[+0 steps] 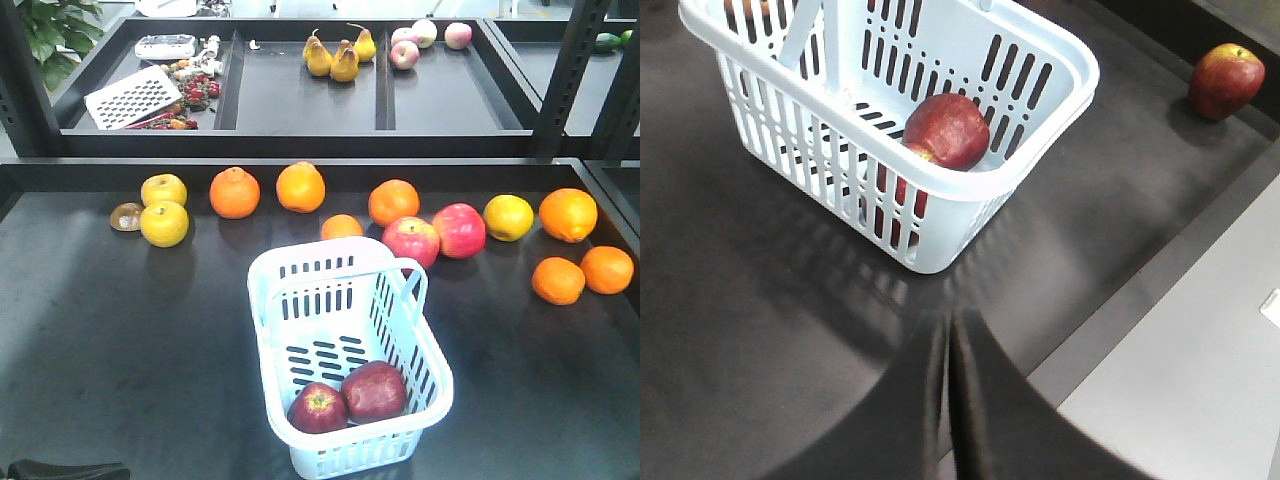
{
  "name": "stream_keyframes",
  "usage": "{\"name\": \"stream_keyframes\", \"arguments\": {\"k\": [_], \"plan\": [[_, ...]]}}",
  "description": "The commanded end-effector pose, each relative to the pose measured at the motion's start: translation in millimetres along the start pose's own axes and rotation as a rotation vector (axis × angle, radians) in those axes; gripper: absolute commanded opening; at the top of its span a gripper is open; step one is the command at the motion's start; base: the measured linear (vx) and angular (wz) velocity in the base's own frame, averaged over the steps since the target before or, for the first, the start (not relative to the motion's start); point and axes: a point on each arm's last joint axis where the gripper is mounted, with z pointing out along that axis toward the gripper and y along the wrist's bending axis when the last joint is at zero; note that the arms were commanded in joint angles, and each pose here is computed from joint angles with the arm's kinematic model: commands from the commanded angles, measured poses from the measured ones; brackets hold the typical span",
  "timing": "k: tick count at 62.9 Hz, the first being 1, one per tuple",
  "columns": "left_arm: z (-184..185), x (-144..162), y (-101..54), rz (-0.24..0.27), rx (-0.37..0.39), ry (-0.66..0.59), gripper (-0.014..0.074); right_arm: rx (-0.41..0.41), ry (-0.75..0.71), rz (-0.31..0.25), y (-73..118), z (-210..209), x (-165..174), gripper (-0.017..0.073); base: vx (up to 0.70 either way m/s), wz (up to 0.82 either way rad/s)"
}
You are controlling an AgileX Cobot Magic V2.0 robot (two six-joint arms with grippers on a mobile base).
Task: Pick three apples into basket with both arms
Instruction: 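Reach the right gripper to the third red apple and grasp it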
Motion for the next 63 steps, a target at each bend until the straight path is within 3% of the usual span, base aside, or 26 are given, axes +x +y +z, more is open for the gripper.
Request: {"name": "stream_keyframes", "arguments": {"k": [1, 21, 44, 63], "plan": [[-3, -12, -0.7, -0.028, -0.007, -0.062, -0.0006, 0.007, -0.016, -0.017, -2.1, 6, -12, 0.0614, 0.0, 0.0], [-3, -12, -0.7, -0.028, -0.007, -0.062, -0.0006, 0.097, 0.081, -0.024, -7.4, 39, -19, 0.0601, 0.0, 0.0], [-3, -12, -0.6, -0.028, -0.008, -0.063, -0.0006, 0.084, 0.083, -0.041, -4.4, 64, -27, 0.0595, 0.0, 0.0], [-3, -12, -0.5, -0.028, -0.009, -0.064, -0.0006, 0.068, 0.077, 0.033, -18.5, 82, -30, 0.0595, 0.0, 0.0]]}}
